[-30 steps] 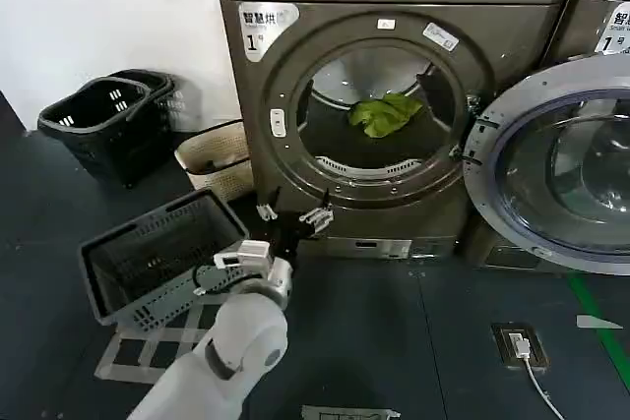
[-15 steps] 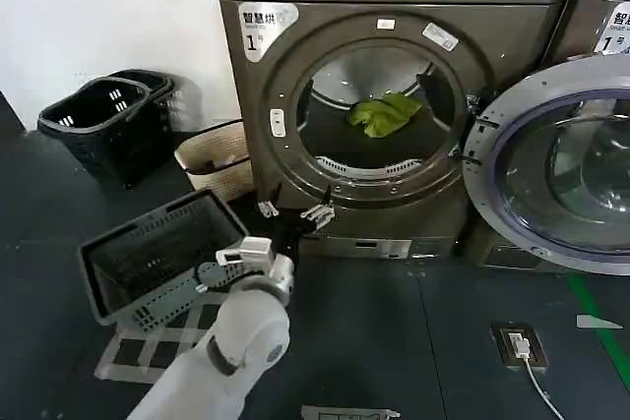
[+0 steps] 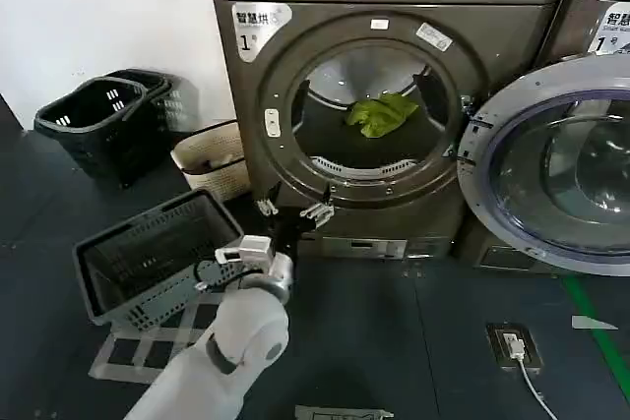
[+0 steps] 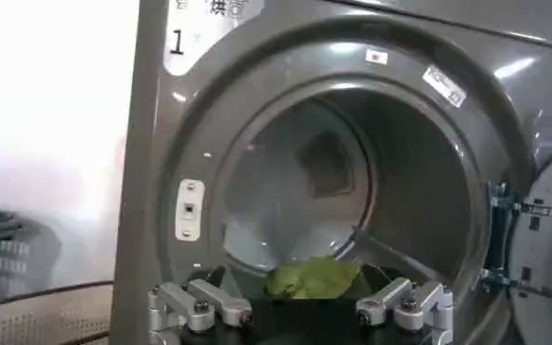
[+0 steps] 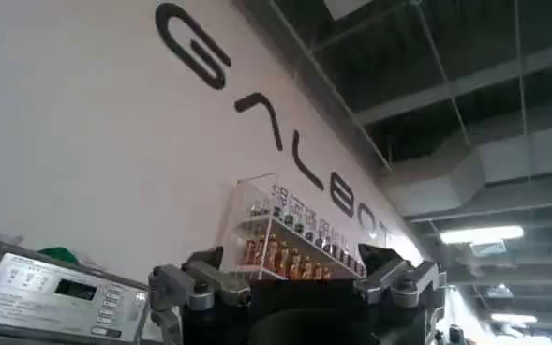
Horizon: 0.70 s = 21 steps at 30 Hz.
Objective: Grasp the clothes from the dryer.
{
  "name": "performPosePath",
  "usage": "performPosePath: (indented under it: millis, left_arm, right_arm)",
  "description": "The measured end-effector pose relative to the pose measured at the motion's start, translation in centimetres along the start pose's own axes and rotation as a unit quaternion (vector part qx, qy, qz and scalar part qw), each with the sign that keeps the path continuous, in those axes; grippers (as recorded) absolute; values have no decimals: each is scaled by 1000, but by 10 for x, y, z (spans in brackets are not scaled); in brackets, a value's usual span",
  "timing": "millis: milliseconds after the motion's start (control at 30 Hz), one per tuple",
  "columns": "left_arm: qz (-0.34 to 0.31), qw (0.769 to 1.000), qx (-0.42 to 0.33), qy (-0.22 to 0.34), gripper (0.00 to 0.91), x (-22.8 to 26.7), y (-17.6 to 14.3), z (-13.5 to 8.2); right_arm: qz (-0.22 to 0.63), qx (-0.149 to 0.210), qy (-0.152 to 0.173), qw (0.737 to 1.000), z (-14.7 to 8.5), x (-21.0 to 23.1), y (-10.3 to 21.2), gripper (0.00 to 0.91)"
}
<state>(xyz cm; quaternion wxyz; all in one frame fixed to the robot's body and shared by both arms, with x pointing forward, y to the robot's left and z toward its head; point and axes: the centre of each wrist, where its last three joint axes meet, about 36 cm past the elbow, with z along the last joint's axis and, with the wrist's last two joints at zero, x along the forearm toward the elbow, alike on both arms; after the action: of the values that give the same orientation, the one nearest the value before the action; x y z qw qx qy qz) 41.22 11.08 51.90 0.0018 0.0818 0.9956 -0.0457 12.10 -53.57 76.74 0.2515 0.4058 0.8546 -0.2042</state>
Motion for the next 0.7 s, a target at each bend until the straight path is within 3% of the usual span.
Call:
performPosePath:
  millis: [700]
  left_arm:
    - [0,1000,-2,0,907,-5,-3,0]
  right_arm:
    - [-1,0,-4,1000,-1,0,-2,907]
